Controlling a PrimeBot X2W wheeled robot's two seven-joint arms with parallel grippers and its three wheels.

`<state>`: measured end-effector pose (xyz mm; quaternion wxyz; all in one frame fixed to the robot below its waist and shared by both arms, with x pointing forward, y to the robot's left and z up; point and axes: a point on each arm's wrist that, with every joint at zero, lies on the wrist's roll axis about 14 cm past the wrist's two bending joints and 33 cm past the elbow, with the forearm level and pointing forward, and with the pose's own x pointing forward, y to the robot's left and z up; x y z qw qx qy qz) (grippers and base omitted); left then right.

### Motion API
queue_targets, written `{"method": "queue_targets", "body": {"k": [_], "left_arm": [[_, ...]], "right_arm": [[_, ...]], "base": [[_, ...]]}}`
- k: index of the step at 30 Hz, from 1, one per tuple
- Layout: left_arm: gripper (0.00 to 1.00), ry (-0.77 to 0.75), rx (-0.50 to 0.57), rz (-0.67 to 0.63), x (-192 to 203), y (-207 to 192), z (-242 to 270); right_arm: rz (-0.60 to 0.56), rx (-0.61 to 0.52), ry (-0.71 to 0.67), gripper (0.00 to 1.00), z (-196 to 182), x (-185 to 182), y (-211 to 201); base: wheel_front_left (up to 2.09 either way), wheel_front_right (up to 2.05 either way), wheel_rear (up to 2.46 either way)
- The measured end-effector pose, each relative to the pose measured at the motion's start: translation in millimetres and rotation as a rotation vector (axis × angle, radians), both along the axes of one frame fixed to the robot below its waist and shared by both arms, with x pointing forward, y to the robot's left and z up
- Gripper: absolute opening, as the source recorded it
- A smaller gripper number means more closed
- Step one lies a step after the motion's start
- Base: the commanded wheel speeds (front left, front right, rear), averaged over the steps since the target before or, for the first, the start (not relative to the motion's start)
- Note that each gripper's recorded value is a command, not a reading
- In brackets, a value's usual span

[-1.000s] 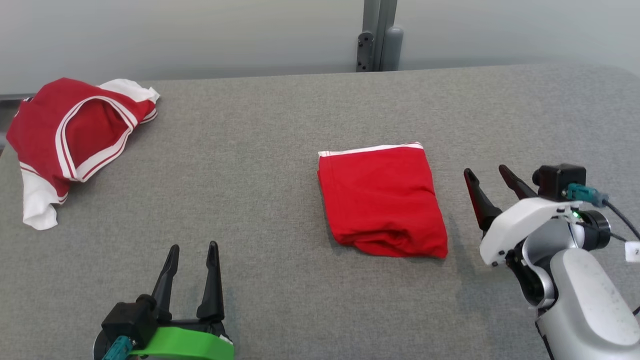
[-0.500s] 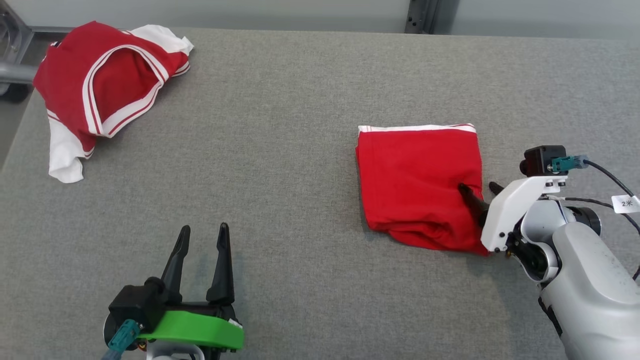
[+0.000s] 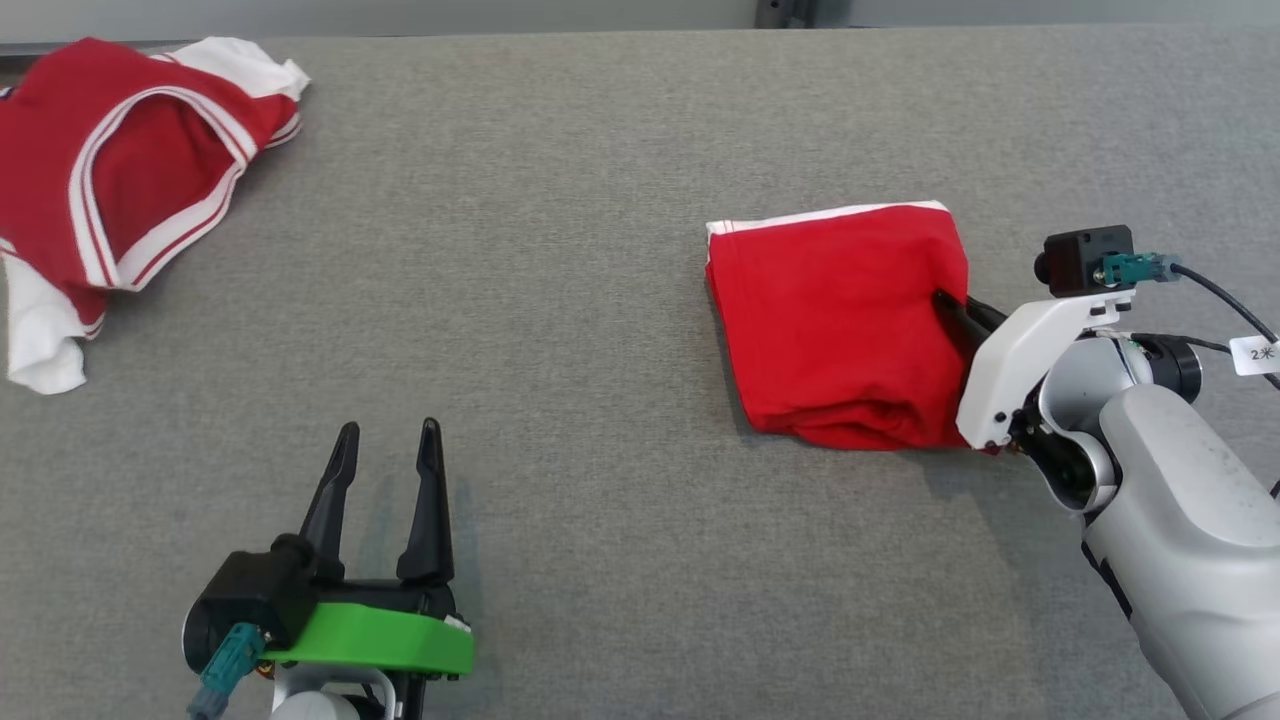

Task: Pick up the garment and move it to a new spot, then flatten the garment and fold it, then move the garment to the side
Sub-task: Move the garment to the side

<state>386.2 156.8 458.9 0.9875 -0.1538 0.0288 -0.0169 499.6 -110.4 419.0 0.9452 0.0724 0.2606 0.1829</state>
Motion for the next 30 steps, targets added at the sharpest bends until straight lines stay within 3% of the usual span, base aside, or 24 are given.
{"method": "queue_targets", "body": {"k": [8,20,30], "left_arm": [[1.00,-0.029,0.031,-0.183,32.9,-51.0,-3.6],[1.00,-0.042,0.026,-0.479,63.3,-144.8,-15.7],[1.00,-0.023,0.002,-0.540,73.1,-167.8,-28.5]], "right_arm": [[-0.169,-0.070,-0.092,0.00,14.1,0.1,-79.0],[-0.449,-0.131,-0.112,0.00,13.8,-47.1,-183.5],[-0.549,-0.274,-0.128,0.00,21.9,-38.8,-246.4]], "base": [[0.00,0.00,0.00],[0.00,0.00,0.00],[0.00,0.00,0.00]]}}
